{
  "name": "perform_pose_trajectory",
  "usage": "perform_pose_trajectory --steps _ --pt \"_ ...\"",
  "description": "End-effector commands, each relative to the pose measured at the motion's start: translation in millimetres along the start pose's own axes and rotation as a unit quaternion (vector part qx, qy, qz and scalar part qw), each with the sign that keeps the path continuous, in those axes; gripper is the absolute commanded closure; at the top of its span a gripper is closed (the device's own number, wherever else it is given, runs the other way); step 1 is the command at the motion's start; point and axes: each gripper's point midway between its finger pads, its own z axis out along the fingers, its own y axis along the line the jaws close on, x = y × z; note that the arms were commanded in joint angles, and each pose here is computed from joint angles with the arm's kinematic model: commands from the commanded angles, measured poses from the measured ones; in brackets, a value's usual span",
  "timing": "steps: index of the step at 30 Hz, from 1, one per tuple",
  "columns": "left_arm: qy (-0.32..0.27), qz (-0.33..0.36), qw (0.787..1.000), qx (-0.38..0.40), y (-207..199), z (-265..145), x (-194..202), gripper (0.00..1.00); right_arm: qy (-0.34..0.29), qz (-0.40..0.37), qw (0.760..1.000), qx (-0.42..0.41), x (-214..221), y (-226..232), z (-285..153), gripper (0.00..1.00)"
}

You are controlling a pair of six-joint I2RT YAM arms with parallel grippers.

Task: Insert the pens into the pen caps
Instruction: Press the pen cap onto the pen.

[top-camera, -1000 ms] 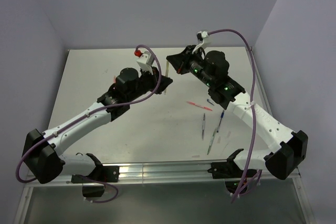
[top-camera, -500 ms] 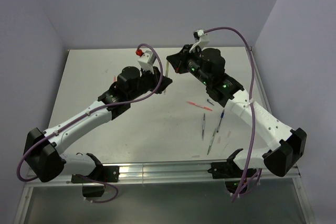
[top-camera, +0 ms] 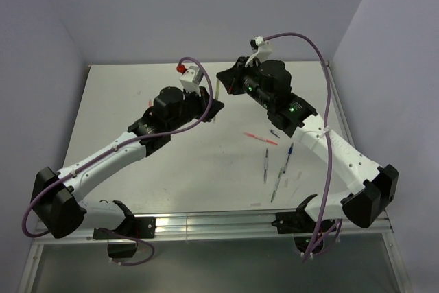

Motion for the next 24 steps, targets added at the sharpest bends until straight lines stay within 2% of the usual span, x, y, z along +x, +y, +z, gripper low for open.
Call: perform_pose_trajectory --steps 1,5,7,14,18,19,22,24 --pt "-0.132 -0.005 0.990 -0.054 9.7 -0.9 -84.4 1.00 0.126 0.002 0.992 -0.018 59.8 12.9 -11.8 1.00" --pt "-0.127 -0.004 0.983 -0.132 35.2 9.1 -91.2 1.00 0.139 0.005 0.990 0.014 61.1 5.0 -8.4 1.00" --pt "-0.127 -0.004 0.981 -0.144 39.9 16.0 -92.0 1.00 0.145 0.006 0.989 0.028 63.7 0.0 -7.7 1.00" --pt "-0.117 -0.003 0.983 -0.144 39.7 25.0 -84.8 1.00 0.154 0.005 0.987 0.043 68.4 -3.8 -6.6 1.00" --pt "-0.091 0.004 0.987 -0.131 38.3 25.4 -70.3 1.00 0.150 -0.001 0.987 0.057 63.7 -8.2 -7.2 0.99" --pt "-0.084 0.004 0.988 -0.130 38.8 25.1 -66.2 1.00 0.140 -0.004 0.988 0.065 57.3 -9.5 -6.6 0.88" --pt "-0.053 0.002 0.991 -0.124 40.7 25.9 -45.9 1.00 0.121 -0.005 0.989 0.082 41.4 -14.0 -5.0 0.68" --pt "-0.039 0.000 0.992 -0.119 42.3 23.8 -34.4 1.00 0.102 0.000 0.991 0.084 28.1 -14.8 -6.0 0.59"
